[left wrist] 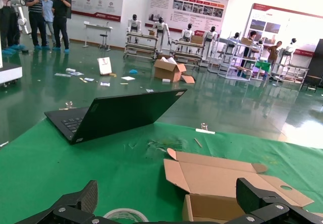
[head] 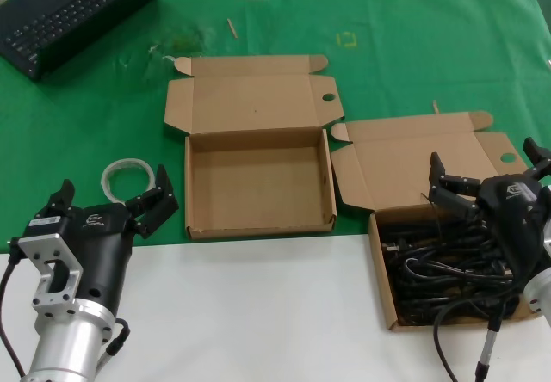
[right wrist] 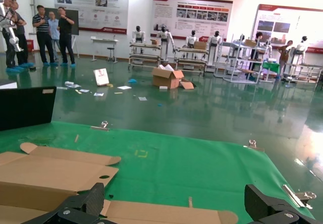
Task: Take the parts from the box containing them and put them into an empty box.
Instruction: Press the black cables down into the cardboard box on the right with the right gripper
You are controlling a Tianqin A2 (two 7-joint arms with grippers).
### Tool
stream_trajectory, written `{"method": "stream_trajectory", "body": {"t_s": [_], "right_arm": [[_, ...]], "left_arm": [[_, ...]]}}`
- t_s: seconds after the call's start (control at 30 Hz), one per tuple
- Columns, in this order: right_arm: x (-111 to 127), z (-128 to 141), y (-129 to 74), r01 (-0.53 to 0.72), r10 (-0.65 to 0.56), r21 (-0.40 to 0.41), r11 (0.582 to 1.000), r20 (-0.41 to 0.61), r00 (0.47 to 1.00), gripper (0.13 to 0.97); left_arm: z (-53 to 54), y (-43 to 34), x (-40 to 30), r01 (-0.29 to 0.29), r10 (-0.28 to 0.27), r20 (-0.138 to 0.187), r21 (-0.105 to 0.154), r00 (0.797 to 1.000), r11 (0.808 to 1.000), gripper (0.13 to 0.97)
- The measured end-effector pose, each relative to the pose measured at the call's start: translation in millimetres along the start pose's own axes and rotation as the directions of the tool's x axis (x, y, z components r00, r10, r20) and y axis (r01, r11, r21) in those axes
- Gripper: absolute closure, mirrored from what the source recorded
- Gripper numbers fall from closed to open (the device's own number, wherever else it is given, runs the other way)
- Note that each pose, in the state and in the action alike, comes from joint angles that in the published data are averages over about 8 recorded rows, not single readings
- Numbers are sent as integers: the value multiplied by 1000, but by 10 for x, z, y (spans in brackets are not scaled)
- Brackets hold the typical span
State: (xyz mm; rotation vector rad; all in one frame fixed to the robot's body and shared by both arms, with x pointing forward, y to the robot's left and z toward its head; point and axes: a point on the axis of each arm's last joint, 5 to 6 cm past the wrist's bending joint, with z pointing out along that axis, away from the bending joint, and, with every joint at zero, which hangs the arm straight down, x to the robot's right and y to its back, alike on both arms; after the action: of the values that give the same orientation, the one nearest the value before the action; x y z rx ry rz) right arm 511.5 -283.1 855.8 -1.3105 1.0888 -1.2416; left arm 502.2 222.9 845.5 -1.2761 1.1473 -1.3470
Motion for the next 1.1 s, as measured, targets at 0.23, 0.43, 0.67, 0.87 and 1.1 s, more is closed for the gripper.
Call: {"method": "stream_trajectory", "body": {"t_s": [0.23, 0.43, 0.67, 0.87, 1.1], "right_arm": [[0, 0, 0, 0, 0, 0, 1000, 0, 1000, 130], [0, 0, 0, 0, 0, 0, 1000, 0, 1000, 130], [-5, -2, -2, -2, 2, 1, 1000, 3, 1000, 130], [-12, -7, -5, -6, 6, 3, 1000, 8, 1000, 130], [-8, -1, 6, -5, 5, -2, 1000, 10, 1000, 130]], "left_arm": [[0, 0, 0, 0, 0, 0, 0, 1000, 1000, 136], [0, 0, 0, 0, 0, 0, 0, 1000, 1000, 161], [0, 0, 0, 0, 0, 0, 0, 1000, 1000, 229], [0, 0, 1, 0, 0, 0, 0, 1000, 1000, 267], [0, 0, 0, 0, 0, 0, 0, 1000, 1000, 392]]}}
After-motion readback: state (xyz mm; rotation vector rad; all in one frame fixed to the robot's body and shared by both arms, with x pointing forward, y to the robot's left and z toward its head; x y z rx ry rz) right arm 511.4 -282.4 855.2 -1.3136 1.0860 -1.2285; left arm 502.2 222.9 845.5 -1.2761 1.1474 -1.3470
